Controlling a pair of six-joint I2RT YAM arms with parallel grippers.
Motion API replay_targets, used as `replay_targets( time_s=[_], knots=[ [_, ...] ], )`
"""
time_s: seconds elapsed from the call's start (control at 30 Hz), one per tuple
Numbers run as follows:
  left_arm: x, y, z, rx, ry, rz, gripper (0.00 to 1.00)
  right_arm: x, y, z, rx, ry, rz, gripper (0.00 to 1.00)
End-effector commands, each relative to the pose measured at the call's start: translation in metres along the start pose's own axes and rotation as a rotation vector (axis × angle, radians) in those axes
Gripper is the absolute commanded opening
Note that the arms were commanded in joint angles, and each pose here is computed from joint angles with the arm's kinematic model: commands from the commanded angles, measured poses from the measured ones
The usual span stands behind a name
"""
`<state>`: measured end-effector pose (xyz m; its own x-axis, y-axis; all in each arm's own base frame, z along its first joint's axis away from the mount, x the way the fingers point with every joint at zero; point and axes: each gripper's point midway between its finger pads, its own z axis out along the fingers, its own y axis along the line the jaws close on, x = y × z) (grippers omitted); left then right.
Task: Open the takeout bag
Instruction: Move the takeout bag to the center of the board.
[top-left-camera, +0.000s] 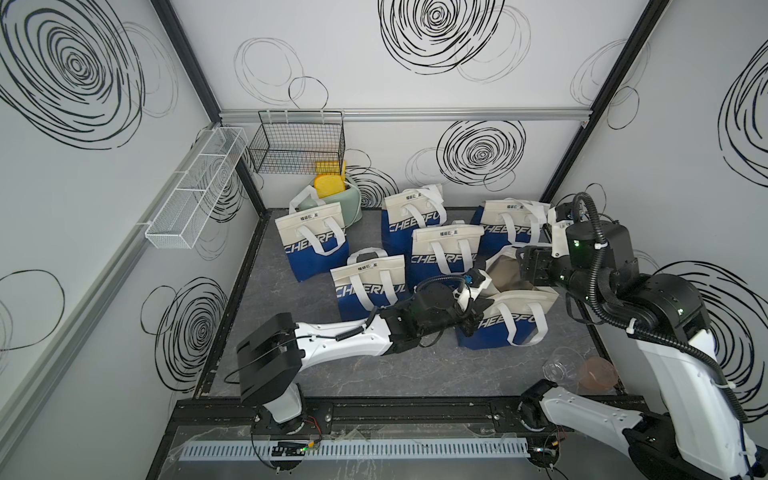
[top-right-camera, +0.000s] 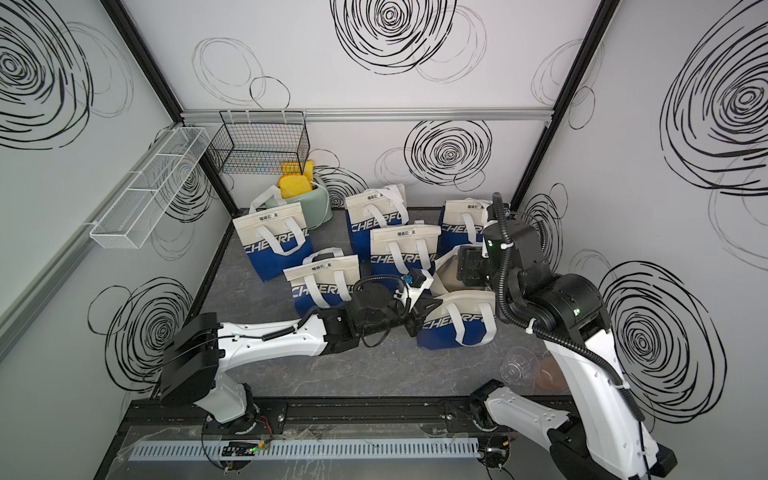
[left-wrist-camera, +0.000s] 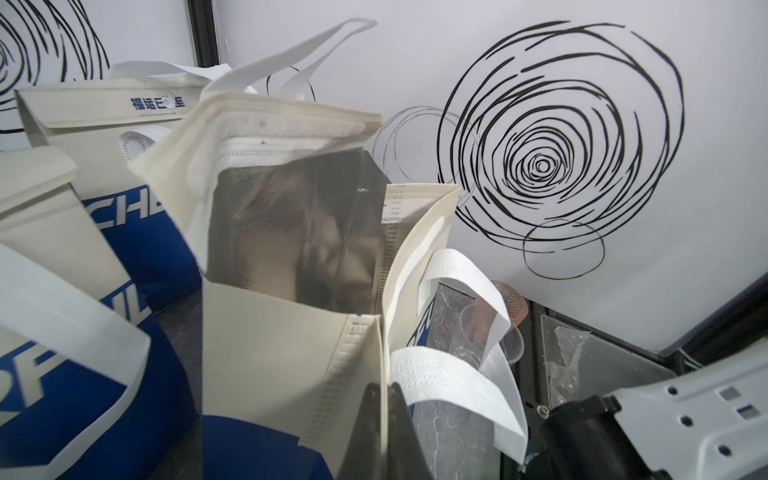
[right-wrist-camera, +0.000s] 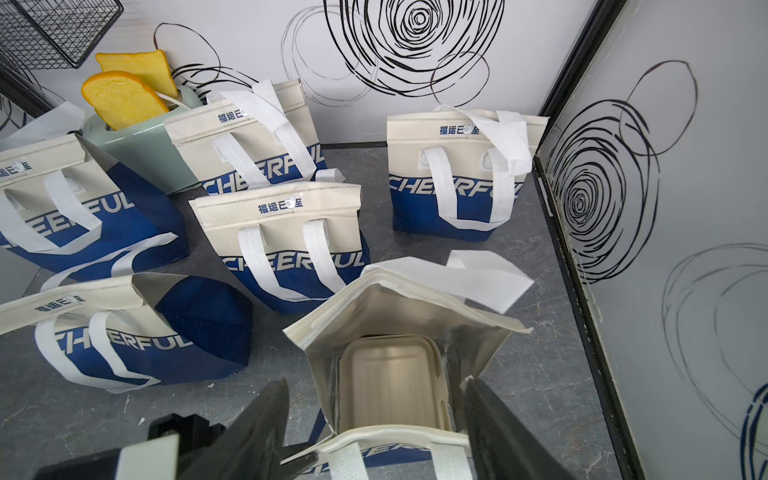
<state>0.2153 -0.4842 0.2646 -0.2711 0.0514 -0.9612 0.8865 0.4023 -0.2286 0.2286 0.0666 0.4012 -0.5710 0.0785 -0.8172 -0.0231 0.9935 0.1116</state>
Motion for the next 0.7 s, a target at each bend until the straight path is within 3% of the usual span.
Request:
replay_targets(
  time_s=[0.0, 0.13, 0.23, 0.3, 0.33, 0.37, 0.67],
  knots=[
    [-0.033, -0.006, 0.013, 0.0, -0.116, -0.057, 0.02, 0.0, -0.007, -0.005, 0.023, -0.015, -0.007, 0.7],
    [-0.035, -0.001, 0.024, -0.022, -0.134, -0.07, 0.25, 0.002, -0.01, -0.008, 0.026, -0.011, -0.014, 0.71],
    [-0.036, 0.0, 0.025, -0.032, -0.136, -0.056, 0.61, 0.002, -0.011, -0.011, 0.028, -0.016, -0.017, 0.72],
    [-0.038, 0.001, 0.024, -0.041, -0.141, -0.045, 0.71, 0.003, -0.012, -0.011, 0.027, -0.018, -0.018, 0.72],
    [-0.039, 0.001, 0.023, -0.043, -0.145, -0.04, 0.85, 0.004, -0.012, -0.01, 0.026, -0.016, -0.019, 0.72],
    [-0.039, 0.001, 0.022, -0.044, -0.146, -0.033, 0.9, 0.004, -0.011, -0.01, 0.023, -0.014, -0.02, 0.72],
    [-0.051, -0.009, -0.01, -0.021, -0.154, 0.055, 0.94, 0.008, -0.007, -0.004, 0.004, -0.009, -0.021, 0.72]
  ],
)
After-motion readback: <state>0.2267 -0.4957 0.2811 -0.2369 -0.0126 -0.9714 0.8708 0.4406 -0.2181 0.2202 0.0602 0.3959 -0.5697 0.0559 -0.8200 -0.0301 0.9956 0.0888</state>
